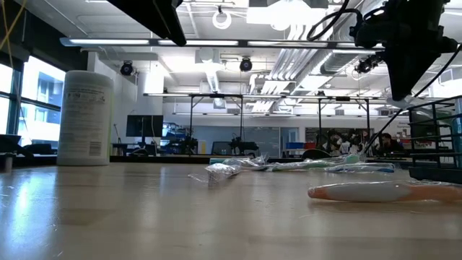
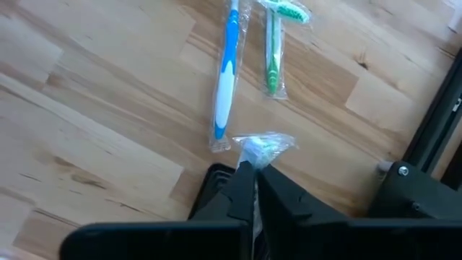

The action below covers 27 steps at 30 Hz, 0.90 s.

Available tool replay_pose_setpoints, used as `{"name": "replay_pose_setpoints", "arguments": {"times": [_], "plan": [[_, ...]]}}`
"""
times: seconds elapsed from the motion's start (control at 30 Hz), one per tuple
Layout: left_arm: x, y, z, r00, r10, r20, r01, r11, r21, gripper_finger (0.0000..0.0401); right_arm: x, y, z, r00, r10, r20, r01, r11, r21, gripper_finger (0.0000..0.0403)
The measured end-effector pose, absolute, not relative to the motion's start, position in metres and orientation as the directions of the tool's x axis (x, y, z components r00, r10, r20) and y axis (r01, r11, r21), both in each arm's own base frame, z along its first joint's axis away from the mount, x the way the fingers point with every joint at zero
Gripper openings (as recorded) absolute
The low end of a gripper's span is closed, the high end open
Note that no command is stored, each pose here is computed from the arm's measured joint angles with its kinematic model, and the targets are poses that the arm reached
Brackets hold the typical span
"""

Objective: Pick & Place toothbrushing station
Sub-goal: Adjust the green toothbrush in the black mesh organizer

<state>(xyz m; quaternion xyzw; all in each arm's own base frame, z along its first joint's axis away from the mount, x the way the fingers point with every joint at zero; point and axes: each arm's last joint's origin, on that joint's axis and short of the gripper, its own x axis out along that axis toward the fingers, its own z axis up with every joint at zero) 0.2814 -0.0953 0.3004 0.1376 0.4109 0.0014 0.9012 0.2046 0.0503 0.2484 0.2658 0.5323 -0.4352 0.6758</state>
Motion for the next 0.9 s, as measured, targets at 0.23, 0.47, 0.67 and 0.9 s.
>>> {"name": "replay_pose_setpoints", "arguments": {"times": [0.23,0.47,0.67,0.9], "plan": [[0.281,-0.095,0.300,0.662,0.115,-0.740,0.111,0.962,0.249,0.0250,0.204,0.053,0.249,0.067,-0.330,-0.941,0.864,0.491,-0.111,0.0002],[0.281,-0.095,0.300,0.662,0.116,-0.740,0.111,0.962,0.249,0.0250,0.202,0.058,0.249,0.082,-0.350,-0.933,0.859,0.499,-0.111,0.0002],[0.281,-0.095,0.300,0.662,0.116,-0.740,0.111,0.962,0.249,0.0250,0.201,0.063,0.249,0.100,-0.368,-0.924,0.860,0.499,-0.106,0.0002],[0.281,-0.095,0.300,0.662,0.116,-0.741,0.110,0.962,0.249,0.0250,0.198,0.069,0.249,0.112,-0.374,-0.921,0.860,0.501,-0.099,0.0002]]}}
